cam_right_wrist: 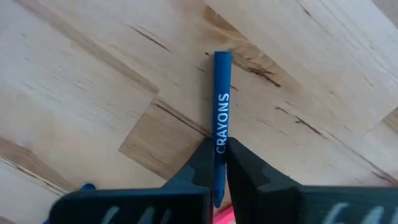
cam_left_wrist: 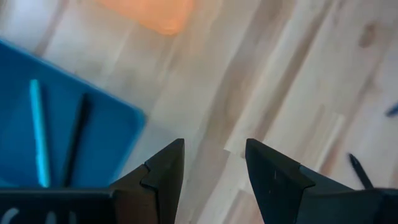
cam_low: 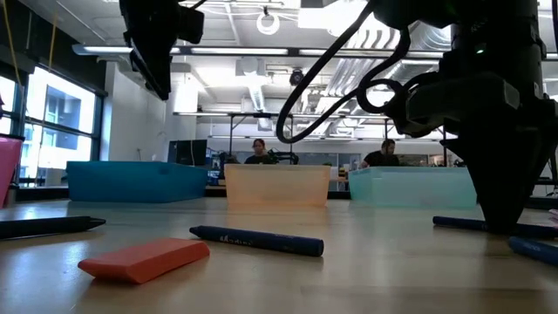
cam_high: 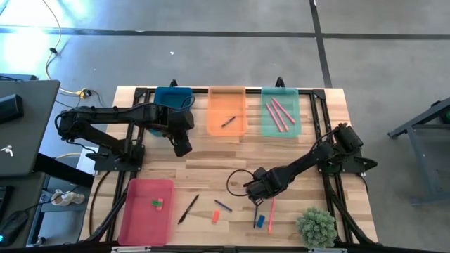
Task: Sort crayons/erasers/pens/pencils in bins
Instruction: Put the blue crayon into the orange bin
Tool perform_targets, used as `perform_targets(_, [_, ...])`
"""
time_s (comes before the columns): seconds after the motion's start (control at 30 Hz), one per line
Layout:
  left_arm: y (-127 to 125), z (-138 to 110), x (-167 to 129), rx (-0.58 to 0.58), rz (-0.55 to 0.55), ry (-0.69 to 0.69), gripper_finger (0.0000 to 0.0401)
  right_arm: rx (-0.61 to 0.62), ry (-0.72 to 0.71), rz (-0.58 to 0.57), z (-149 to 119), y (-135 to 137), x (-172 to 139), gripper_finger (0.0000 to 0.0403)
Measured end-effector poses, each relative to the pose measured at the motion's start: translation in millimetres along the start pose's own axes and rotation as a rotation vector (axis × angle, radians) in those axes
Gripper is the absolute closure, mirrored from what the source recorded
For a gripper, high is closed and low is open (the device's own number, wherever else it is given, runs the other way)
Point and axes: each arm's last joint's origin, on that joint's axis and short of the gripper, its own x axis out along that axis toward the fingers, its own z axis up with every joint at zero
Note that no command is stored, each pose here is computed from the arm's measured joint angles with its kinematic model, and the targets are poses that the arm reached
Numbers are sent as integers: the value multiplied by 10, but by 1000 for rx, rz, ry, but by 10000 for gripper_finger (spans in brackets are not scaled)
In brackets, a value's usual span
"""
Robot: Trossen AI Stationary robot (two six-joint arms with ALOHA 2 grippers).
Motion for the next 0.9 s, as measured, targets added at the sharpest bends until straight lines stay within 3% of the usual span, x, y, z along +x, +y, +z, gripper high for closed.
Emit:
perform_targets(0.2, [78, -9, -53, 7, -88, 10, 240, 8, 1, 9, 5, 24, -16, 395])
perform_targets(0.9, [553, -294, -650, -62, -59, -254, 240, 77, -96, 83, 336, 222, -356, 400])
